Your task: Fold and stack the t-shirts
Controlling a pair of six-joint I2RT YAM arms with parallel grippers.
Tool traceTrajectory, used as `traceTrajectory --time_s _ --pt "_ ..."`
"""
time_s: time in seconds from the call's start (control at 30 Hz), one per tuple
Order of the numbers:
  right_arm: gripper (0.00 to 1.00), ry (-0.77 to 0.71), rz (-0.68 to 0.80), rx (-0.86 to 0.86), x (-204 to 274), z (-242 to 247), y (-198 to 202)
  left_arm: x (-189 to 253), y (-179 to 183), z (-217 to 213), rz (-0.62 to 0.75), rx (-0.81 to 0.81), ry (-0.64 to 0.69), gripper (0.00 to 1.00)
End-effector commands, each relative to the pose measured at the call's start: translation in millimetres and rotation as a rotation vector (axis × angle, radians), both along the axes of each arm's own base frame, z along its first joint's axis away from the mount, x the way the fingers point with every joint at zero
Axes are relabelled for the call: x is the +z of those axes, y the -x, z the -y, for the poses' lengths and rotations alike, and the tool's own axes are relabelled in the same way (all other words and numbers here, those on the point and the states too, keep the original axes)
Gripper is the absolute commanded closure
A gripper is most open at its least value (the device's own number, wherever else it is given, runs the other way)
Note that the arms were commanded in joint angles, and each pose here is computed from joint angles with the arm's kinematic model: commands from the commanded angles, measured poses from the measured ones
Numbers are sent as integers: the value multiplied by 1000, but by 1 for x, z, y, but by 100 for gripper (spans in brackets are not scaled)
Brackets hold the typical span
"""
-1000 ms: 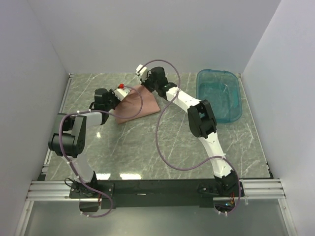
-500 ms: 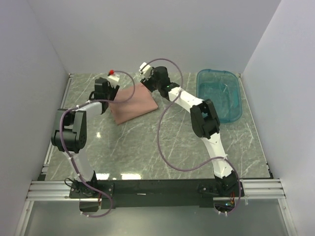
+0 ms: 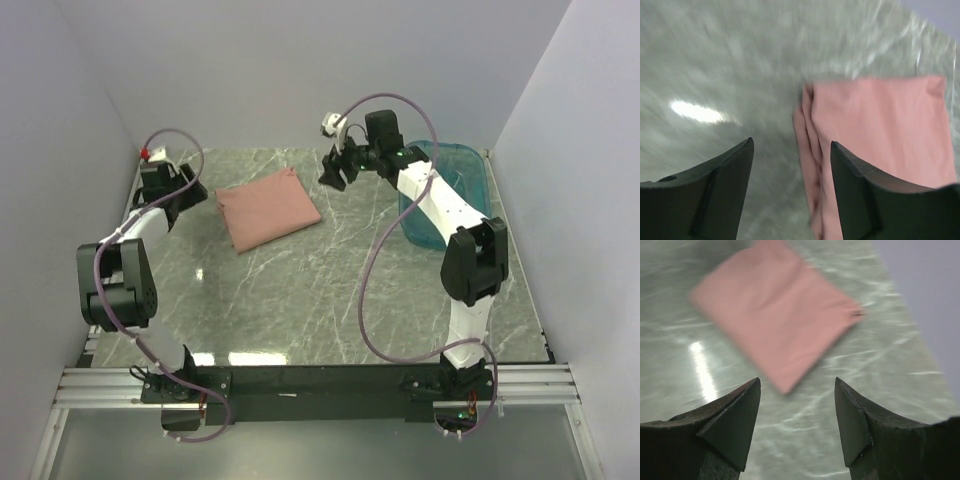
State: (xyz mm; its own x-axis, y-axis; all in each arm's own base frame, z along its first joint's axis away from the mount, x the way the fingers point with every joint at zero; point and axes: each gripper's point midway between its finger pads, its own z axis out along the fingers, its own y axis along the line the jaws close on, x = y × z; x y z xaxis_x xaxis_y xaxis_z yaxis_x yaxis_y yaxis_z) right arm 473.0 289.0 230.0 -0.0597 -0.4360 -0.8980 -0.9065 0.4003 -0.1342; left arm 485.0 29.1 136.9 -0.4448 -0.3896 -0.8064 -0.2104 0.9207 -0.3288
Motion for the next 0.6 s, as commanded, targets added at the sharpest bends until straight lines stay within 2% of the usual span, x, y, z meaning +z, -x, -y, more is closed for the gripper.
traceTrajectory --time_s 0.0,0.2,0.27,0.37,0.53,0.57 --pt "33 -27 -250 188 -17 -4 85 -37 21 54 -134 -82 340 33" --pt "33 -27 -288 159 -33 21 123 -68 21 59 -208 -44 410 30" --pt "33 -39 -273 149 -25 29 127 -81 22 58 -254 -16 411 26" --pt "33 -48 -283 137 -25 35 132 -100 24 56 -338 22 406 26" --pt "33 -54 -297 126 -25 40 138 -121 36 40 -430 114 339 41" --pt "33 -55 -294 118 -23 42 138 -124 40 41 -450 107 333 52"
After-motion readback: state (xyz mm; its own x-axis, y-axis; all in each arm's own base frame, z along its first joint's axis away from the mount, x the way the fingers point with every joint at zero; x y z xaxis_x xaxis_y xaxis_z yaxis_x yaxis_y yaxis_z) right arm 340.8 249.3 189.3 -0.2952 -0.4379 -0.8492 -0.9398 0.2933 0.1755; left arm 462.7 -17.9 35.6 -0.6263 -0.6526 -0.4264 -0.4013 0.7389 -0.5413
